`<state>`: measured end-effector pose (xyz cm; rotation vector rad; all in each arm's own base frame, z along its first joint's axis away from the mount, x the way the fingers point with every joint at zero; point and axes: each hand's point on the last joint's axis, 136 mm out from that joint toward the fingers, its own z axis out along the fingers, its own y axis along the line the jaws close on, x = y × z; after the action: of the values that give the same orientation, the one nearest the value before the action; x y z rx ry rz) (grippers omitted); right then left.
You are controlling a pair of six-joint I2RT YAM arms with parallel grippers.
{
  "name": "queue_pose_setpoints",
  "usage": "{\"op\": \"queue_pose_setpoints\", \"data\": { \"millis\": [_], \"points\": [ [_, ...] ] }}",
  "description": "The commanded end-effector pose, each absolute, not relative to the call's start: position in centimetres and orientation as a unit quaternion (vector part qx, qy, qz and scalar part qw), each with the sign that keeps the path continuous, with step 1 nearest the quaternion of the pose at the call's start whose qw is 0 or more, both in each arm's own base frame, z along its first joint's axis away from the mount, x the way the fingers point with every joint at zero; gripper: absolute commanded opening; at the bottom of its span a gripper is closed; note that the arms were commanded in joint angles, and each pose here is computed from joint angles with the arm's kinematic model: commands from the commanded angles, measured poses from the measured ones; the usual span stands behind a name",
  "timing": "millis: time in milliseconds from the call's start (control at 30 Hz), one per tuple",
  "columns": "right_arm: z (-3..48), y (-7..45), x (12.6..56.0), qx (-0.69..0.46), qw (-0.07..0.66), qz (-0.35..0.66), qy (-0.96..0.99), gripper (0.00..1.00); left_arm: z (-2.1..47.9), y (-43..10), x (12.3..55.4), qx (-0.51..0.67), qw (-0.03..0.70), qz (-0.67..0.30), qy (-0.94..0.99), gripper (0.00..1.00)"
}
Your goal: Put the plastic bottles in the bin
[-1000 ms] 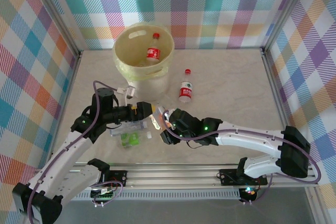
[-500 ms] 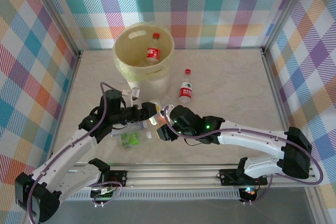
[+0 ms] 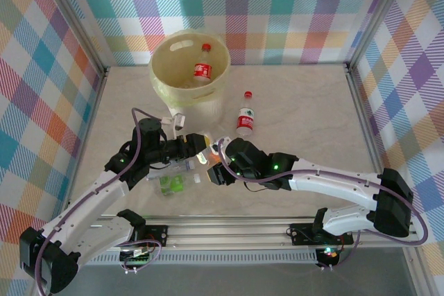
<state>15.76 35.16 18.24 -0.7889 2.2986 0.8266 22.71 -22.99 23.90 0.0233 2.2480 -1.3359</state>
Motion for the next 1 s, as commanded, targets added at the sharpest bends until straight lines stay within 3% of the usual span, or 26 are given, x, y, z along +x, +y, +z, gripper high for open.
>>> {"op": "queue_pose_setpoints", "data": {
  "millis": [0, 267, 467, 733, 967],
  "points": [
    [21.3, 36.0, 15.7, -0.299, 0.308, 0.343, 0.835, 0.45, 25.2, -22.7, 23.0, 0.005, 0.287, -0.492, 0.822, 0.55],
    [23.3, 36.1, 15.6, -0.315, 0.32, 0.353, 0.821, 0.73, 26.2, -21.1, 23.4, -0.005, 0.308, -0.445, 0.841, 0.51],
    [26.5, 35.1, 15.9, -0.307, 0.363, 0.362, 0.802, 0.91, 30.5, -21.4, 23.9, 0.02, 0.322, -0.442, 0.837, 0.51],
    [28.8, 34.1, 16.9, -0.294, 0.407, 0.349, 0.791, 1.0, 35.8, -21.0, 24.9, 0.053, 0.359, -0.422, 0.831, 0.52],
    [29.7, 33.1, 17.2, -0.274, 0.42, 0.345, 0.794, 1.0, 42.3, -19.7, 28.7, 0.073, 0.418, -0.387, 0.819, 0.54]
  ]
}}
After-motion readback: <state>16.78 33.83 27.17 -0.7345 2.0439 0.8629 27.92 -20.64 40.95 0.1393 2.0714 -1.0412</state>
